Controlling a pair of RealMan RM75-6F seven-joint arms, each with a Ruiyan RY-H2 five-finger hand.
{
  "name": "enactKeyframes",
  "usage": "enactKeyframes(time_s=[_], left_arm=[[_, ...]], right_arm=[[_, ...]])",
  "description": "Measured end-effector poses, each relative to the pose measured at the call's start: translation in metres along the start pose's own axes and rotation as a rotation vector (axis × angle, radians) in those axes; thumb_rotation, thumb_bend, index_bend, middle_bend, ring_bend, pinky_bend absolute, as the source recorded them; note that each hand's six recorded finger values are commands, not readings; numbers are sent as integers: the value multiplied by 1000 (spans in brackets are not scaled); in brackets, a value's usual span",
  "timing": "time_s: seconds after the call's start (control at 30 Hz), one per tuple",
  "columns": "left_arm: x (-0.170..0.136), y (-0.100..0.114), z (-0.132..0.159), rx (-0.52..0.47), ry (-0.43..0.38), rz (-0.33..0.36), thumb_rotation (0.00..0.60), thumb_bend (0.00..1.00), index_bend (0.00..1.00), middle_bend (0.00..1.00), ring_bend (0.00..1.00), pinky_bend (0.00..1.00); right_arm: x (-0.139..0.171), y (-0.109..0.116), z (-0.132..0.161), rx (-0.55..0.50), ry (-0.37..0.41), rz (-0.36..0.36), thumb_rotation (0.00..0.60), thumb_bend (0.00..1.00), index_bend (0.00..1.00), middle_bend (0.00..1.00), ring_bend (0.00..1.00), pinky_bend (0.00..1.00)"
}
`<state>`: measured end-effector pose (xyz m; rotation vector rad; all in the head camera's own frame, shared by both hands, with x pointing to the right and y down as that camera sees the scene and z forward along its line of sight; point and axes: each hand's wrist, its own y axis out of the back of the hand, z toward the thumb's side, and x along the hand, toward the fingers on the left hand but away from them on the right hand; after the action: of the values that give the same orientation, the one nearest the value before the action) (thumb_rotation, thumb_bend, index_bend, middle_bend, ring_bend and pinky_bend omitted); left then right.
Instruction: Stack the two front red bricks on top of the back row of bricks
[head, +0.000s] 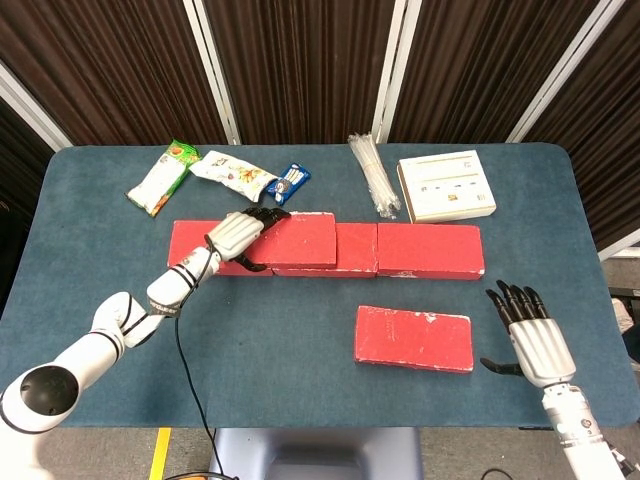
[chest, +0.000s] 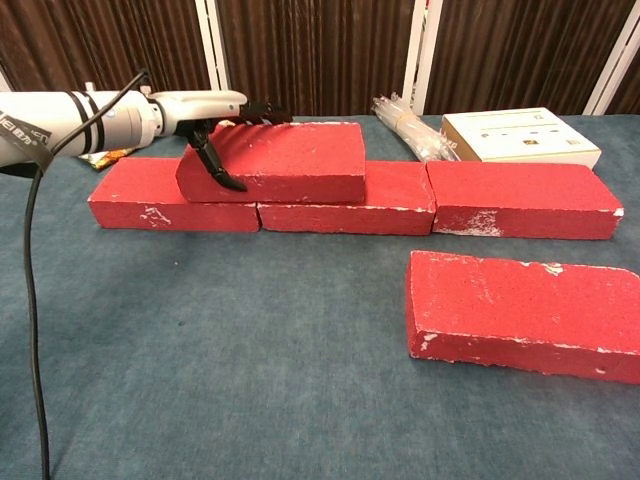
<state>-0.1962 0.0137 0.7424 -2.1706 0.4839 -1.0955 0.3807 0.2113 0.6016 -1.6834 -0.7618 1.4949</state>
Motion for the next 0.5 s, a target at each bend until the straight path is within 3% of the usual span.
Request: enactKeyframes(time_s=[0.07,0.27,0.5], left_arm=[[0,-2,-1,-6,1,-9,600,257,0,331,543,497],[1,-3,-6,-5,27,-28,600,256,0,322,274,168],[0,3,-10,9,39,-18,600,256,0,321,176,90]], right_arm=[[0,0,0,-1,0,-1,550,81,0,0,0,0],[0,0,1,0,-3,1,552,81,0,0,0,0],[0,0,1,3,-6,1,551,82,0,0,0,0]])
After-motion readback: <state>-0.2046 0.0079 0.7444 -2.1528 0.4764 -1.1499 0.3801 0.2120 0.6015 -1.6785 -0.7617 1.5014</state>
